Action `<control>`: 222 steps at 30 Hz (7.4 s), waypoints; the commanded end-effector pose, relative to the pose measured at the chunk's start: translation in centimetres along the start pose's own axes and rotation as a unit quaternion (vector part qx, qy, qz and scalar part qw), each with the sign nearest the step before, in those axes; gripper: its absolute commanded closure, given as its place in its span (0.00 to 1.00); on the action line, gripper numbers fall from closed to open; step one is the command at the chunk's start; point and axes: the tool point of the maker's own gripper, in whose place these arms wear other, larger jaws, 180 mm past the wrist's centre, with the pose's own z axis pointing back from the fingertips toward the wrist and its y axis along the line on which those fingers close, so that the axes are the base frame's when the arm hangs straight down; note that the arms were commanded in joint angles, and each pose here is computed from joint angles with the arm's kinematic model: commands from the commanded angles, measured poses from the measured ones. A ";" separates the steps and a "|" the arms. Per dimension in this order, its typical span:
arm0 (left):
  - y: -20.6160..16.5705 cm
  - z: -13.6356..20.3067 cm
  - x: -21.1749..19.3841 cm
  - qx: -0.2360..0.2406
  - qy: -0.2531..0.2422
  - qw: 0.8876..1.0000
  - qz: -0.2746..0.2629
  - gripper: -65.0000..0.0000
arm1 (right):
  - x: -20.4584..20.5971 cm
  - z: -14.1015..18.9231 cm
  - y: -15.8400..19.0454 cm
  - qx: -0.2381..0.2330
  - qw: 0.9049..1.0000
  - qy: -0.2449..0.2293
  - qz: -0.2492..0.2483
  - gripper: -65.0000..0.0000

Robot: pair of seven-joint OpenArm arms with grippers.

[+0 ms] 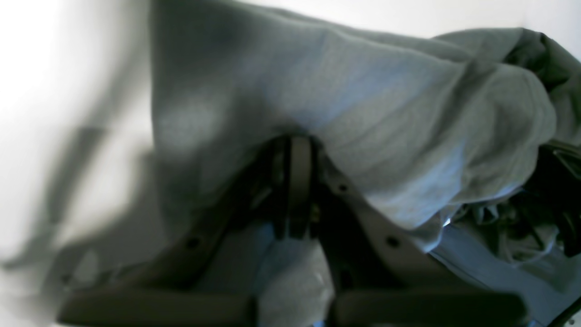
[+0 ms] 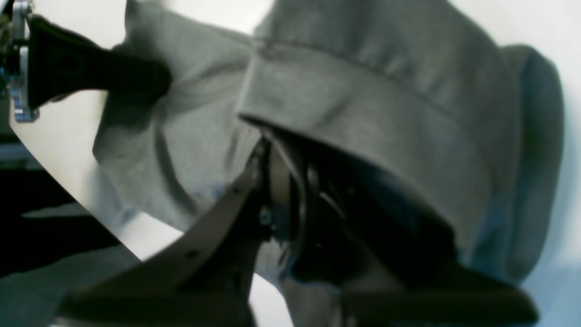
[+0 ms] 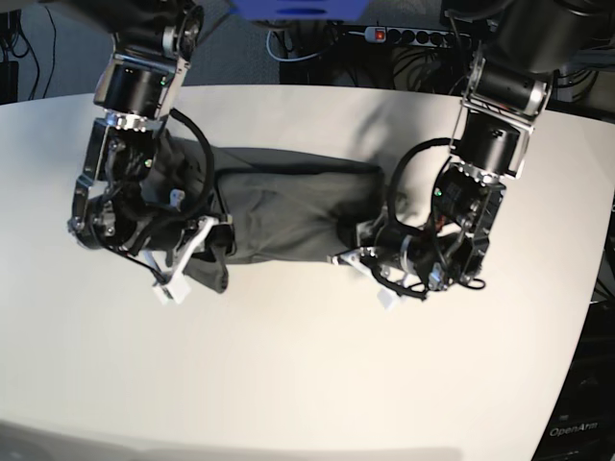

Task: Fold the T-shirt properly
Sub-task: 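Carry the shirt end over the strip toward the left gripper, then lay the carried end onto the shirt beside the left gripper, then open the left gripper and pull it away from the shirt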

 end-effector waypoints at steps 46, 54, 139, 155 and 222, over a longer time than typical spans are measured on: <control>2.6 0.2 1.1 0.059 -0.030 0.998 -0.005 0.97 | 4.3 -2.0 5.8 0.023 0.976 0.002 -0.217 1.00; 2.5 0.3 1.2 0.058 -0.032 0.998 -0.006 0.97 | 5.0 -2.2 7.1 0.007 0.965 -0.020 -0.261 1.00; 1.6 2.6 2.8 0.033 -0.035 0.999 -0.009 0.97 | 5.0 -7.7 9.6 -0.277 0.952 0.081 -0.097 1.00; 3.8 0.0 2.3 0.087 -0.017 0.996 -0.020 0.97 | 7.7 -7.1 9.1 -0.291 0.950 0.066 -0.092 1.00; 0.0 16.4 5.9 -0.101 -0.129 0.985 0.054 0.97 | 4.4 -7.8 13.8 -0.221 0.968 0.066 -0.095 1.00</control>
